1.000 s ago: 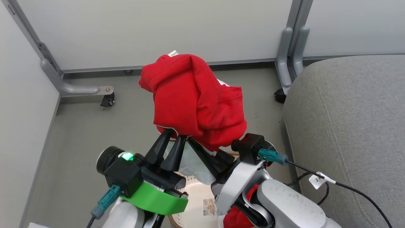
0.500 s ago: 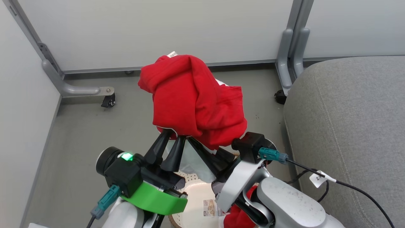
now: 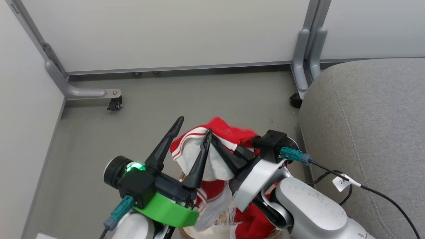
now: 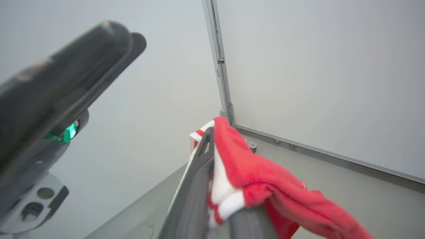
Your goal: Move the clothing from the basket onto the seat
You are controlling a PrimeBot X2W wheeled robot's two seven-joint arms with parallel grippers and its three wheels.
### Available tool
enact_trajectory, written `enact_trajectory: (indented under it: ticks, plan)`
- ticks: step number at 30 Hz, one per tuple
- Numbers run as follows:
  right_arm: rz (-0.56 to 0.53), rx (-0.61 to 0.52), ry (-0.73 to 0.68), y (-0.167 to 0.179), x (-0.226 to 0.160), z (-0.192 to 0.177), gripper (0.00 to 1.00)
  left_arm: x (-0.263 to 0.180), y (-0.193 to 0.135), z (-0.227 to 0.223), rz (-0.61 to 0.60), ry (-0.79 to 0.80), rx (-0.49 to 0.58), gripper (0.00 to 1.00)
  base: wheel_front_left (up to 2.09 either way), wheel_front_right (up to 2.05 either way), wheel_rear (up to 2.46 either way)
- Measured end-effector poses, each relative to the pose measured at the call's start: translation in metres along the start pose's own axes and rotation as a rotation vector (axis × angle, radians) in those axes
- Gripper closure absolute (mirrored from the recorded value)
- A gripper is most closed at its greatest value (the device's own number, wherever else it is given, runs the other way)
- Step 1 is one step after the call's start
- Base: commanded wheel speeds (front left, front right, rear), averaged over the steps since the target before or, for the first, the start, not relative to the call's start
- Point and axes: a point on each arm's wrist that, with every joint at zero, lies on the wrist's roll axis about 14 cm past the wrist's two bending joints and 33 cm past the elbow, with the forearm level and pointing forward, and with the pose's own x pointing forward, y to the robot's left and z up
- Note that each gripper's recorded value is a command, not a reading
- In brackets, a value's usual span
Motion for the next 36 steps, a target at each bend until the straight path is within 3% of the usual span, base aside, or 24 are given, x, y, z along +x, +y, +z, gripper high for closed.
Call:
enact_trajectory:
  ticks: [14,26,36]
  plan:
    - [-0.082,-0.022,0.013,-0.033,-0.005,-0.004,1.00,-0.036,-0.023,-0.070,-0.116,0.307,0.010,0.00,0.00,0.00,0.00]
    - [-0.141,-0.032,0.010,-0.052,-0.013,-0.001,1.00,-0.039,-0.028,-0.079,-0.154,0.339,-0.005,0.00,0.00,0.00,0.00]
    - [-0.260,-0.074,-0.028,-0.090,-0.036,0.019,1.00,-0.018,-0.053,-0.084,-0.268,0.331,-0.031,0.00,0.00,0.00,0.00]
